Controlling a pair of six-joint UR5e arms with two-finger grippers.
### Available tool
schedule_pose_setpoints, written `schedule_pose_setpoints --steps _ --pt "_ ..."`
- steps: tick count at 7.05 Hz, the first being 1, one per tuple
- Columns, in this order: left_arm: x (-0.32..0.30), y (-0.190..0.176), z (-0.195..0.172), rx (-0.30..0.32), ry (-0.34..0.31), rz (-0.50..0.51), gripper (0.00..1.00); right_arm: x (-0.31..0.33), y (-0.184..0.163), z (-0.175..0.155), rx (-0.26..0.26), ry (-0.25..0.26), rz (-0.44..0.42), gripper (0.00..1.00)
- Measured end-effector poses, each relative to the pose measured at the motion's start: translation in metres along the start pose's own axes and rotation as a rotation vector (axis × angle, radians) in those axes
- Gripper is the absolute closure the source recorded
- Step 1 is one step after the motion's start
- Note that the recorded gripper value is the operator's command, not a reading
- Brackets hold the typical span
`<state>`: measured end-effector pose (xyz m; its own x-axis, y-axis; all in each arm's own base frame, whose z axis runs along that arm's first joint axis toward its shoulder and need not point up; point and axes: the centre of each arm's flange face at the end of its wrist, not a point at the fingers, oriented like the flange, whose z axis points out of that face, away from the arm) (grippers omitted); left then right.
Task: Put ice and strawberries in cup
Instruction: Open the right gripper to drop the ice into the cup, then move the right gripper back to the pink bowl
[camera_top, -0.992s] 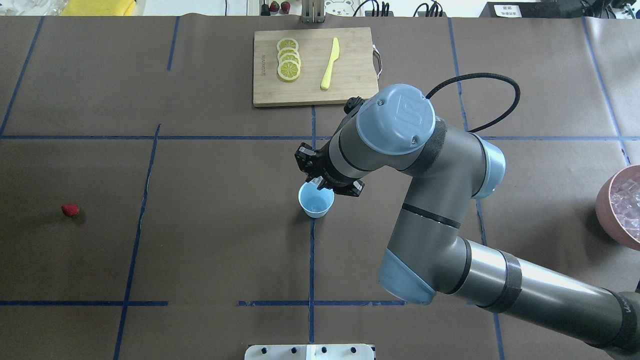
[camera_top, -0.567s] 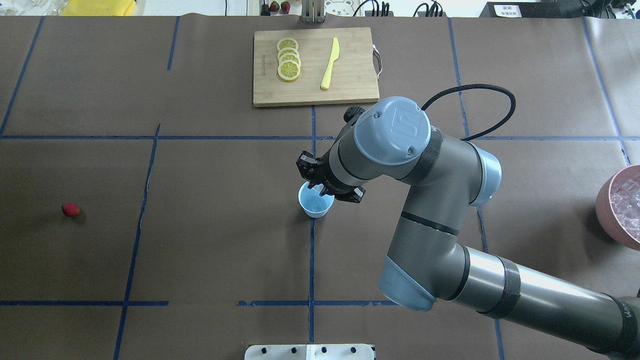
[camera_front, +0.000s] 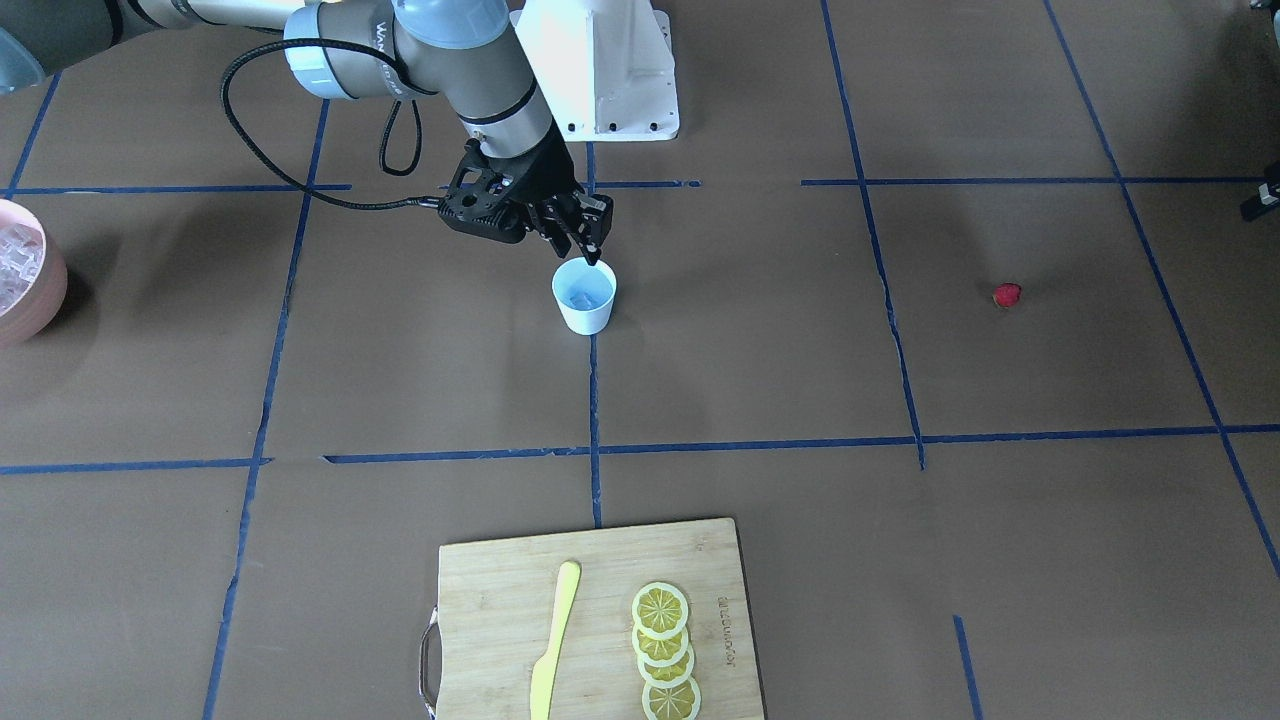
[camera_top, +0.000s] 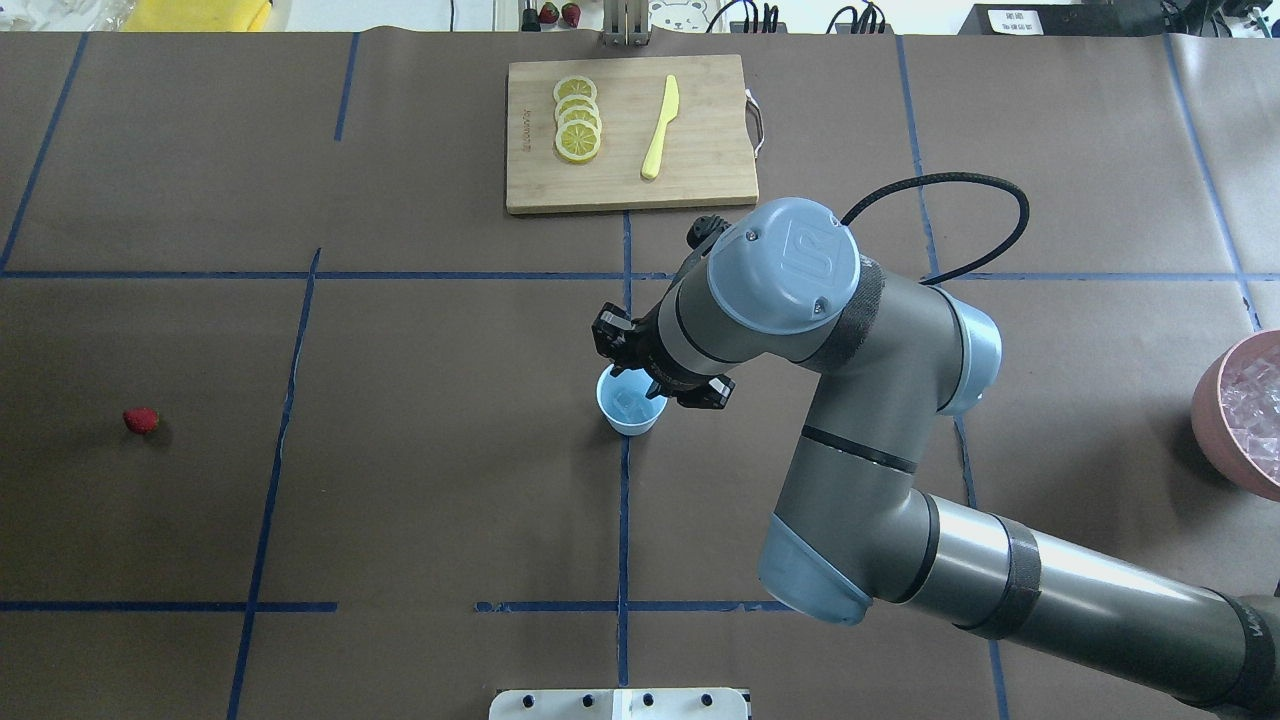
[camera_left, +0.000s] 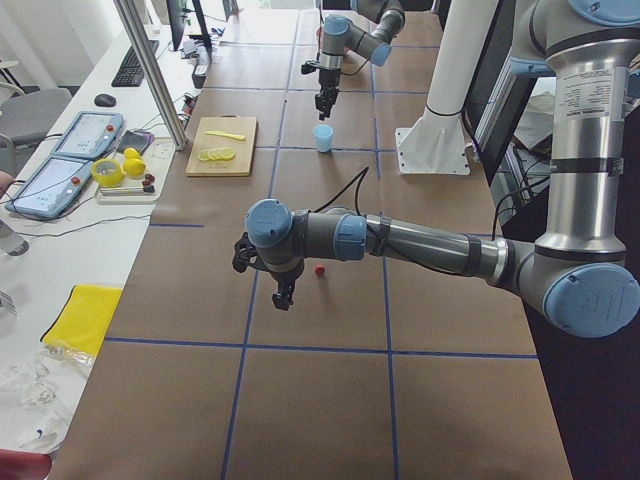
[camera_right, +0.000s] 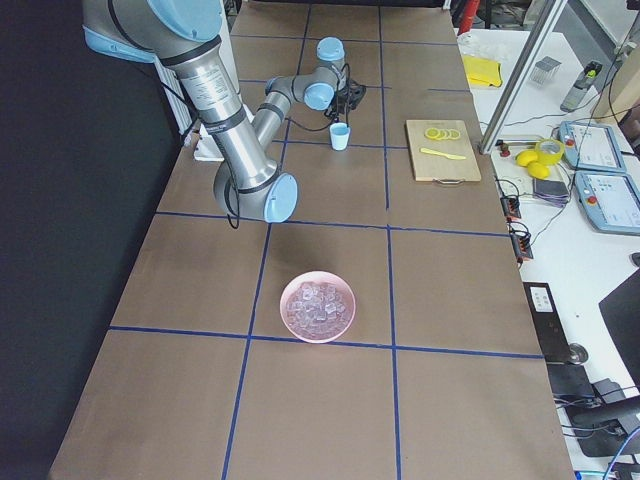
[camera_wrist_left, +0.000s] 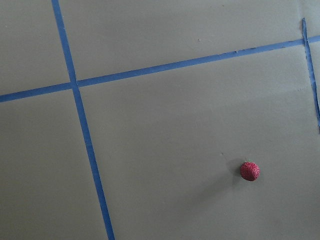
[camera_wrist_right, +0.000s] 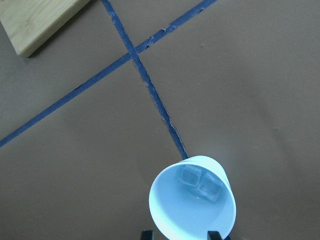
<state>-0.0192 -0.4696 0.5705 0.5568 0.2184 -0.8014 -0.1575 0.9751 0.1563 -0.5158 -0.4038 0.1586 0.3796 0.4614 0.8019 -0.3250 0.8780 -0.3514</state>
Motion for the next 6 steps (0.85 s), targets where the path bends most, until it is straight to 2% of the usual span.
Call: schedule_pose_setpoints --steps 1,3,5,6 --pt "0.000 0.000 0.000 0.000 0.000 0.000 0.00 0.004 -0.012 -0.009 0.009 -0.006 0.008 0.51" --pt "0.000 0.000 0.000 0.000 0.000 0.000 0.00 0.061 -0.067 -0.049 0.017 0.008 -0.009 0.49" --pt "0.000 0.000 0.000 -0.001 0.000 -0.001 0.00 0.153 -0.134 -0.100 0.015 0.059 -0.117 0.45" --pt "-0.001 0.000 0.000 -0.001 0.000 -0.001 0.00 0.207 -0.168 -0.124 0.013 0.098 -0.188 0.36"
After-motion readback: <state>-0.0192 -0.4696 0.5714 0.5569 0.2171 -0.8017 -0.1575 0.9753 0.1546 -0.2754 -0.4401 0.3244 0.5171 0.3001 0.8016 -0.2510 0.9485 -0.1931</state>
